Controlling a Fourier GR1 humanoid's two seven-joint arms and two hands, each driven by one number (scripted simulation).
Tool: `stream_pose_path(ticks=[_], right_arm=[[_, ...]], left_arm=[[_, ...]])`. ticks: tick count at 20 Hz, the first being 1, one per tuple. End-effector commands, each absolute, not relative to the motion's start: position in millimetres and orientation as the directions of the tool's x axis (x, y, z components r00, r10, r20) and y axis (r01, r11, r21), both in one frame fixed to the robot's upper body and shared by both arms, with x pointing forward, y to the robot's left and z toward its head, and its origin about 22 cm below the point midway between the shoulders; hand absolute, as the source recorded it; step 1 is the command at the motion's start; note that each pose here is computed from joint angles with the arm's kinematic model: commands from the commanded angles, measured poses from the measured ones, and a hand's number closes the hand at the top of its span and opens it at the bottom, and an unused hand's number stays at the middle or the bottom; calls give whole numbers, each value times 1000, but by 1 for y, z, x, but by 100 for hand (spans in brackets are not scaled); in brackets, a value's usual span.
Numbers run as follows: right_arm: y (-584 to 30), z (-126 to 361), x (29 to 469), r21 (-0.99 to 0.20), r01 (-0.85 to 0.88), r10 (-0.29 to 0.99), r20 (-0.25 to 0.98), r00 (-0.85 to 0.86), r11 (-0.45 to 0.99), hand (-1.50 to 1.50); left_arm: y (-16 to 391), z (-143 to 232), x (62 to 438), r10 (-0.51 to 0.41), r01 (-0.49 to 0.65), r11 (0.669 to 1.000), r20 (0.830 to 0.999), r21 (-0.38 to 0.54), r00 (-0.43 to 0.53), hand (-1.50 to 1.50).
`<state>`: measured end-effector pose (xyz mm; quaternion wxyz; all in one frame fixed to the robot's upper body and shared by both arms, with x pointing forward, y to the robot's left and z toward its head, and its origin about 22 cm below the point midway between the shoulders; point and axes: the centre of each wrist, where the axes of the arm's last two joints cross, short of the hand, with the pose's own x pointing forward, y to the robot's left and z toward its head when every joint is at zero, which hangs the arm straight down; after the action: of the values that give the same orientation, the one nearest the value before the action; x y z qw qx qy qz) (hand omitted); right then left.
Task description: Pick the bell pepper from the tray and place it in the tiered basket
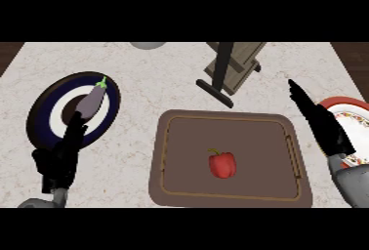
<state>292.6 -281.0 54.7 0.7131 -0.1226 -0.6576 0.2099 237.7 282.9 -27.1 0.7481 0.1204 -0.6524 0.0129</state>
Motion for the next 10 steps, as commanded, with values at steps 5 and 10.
stream_pose_path(ticks=[5,10], right_arm=[[-212,78,262,-151,78,164,963,-214,985,150],[-270,27,235,-302,576,322,944,69,760,-150]], left_arm=[[322,13,260,-389,-218,895,920,389,42,0],[333,7,247,-397,-229,883,912,410,101,0]])
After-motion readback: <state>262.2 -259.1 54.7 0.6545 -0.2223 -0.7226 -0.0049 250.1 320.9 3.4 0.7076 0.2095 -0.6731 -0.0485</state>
